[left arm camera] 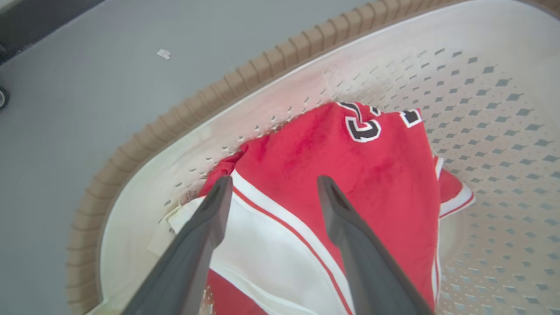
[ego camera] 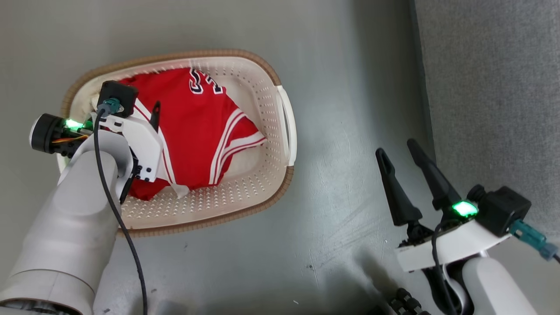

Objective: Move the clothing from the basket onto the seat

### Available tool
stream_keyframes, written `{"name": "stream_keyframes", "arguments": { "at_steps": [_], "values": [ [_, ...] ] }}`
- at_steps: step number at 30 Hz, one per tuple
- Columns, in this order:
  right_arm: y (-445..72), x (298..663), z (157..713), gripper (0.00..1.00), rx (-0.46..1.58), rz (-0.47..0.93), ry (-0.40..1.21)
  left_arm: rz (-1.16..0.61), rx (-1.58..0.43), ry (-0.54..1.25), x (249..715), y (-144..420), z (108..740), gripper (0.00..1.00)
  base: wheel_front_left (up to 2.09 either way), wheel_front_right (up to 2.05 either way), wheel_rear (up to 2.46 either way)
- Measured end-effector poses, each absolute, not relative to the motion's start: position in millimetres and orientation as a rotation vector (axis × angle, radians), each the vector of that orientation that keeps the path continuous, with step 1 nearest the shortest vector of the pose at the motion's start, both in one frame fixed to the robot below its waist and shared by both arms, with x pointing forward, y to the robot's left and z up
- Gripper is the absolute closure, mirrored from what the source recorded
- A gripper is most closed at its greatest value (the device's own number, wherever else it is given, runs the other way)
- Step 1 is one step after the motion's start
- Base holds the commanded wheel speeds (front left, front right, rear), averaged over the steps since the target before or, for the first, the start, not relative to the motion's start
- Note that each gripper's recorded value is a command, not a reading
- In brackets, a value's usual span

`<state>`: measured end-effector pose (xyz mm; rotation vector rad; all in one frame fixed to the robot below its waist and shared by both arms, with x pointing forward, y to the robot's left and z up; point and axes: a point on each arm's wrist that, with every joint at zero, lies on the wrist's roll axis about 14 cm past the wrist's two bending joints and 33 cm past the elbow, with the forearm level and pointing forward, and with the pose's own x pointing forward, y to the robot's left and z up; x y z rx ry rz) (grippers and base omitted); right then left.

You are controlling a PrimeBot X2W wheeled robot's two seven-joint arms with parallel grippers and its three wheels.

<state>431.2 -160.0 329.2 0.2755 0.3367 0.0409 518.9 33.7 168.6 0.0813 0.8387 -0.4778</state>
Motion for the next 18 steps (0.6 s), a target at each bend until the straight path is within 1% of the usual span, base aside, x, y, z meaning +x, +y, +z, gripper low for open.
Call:
{"name": "stream_keyframes", "arguments": {
  "at_steps": [7,12,18],
  "values": [
    [-172,441,322,0.00,0.276,0.010,0.329,-0.475,0.099,0.914,510,41,139,0.00,0.00,0.00,0.00],
    [-169,439,314,0.00,0.281,0.015,0.351,-0.481,0.102,0.948,507,40,124,0.00,0.00,0.00,0.00],
    [-169,446,310,0.00,0.286,0.020,0.348,-0.517,0.098,0.936,519,27,116,0.00,0.00,0.00,0.00]
  ]
}}
